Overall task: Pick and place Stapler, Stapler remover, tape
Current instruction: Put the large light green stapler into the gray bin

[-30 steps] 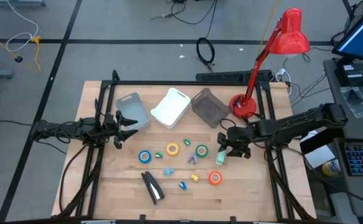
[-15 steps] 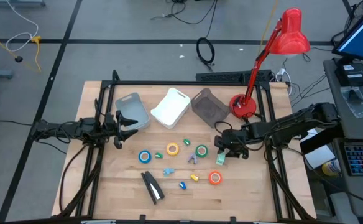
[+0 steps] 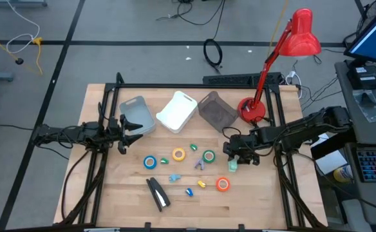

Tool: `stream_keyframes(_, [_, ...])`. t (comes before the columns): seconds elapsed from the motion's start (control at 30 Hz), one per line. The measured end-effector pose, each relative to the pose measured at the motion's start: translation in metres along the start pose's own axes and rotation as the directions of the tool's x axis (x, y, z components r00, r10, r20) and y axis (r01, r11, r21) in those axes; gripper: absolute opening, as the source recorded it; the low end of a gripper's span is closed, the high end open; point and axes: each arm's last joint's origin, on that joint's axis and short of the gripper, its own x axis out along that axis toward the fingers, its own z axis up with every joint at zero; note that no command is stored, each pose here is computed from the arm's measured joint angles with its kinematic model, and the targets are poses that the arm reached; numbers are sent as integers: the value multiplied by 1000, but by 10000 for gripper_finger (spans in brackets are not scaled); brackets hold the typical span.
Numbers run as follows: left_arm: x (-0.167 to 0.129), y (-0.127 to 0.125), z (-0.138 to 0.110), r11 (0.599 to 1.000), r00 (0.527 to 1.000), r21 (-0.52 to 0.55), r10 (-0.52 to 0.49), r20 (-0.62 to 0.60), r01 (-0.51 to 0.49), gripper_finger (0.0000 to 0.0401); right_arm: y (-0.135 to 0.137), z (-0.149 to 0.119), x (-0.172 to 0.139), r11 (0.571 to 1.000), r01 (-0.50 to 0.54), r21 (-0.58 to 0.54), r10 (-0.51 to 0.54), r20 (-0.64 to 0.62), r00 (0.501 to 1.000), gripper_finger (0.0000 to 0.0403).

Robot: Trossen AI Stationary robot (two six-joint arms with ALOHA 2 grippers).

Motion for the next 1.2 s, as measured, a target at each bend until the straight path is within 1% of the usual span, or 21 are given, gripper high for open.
stream_keyframes(0.17, [0, 0, 0, 1000, 1000, -1, -1, 2, 1, 237, 0, 0, 0, 1000, 1, -26, -1, 0, 1000, 132])
stream_keyframes(0.27, [0, 0, 1, 1000, 1000, -23, -4, 14, 4, 237, 0, 0, 0, 999, 1, -52, -1, 0, 1000, 118])
stream_keyframes(0.47, [0, -2, 7, 993, 997, -111, -18, 73, 26, 237, 0, -1, -4, 996, -18, -85, 18, -8, 1000, 120])
stream_keyframes(0.6, [-1, -2, 10, 990, 995, -139, -25, 101, 38, 237, 1, -3, -9, 993, -42, -114, 41, -17, 999, 118])
stream_keyframes(0.87, [-1, -4, 15, 969, 987, -236, -36, 154, 72, 237, 1, -5, -17, 975, -85, -206, 80, -32, 996, 118])
stream_keyframes(1.07, [-2, -4, 19, 949, 980, -301, -39, 195, 98, 237, 5, -7, -19, 944, -117, -307, 112, -34, 993, 118])
stream_keyframes(1.2, [-3, -3, 22, 927, 973, -368, 21, 229, 66, 237, 10, -8, -23, 912, -136, -387, 149, 5, 989, 118])
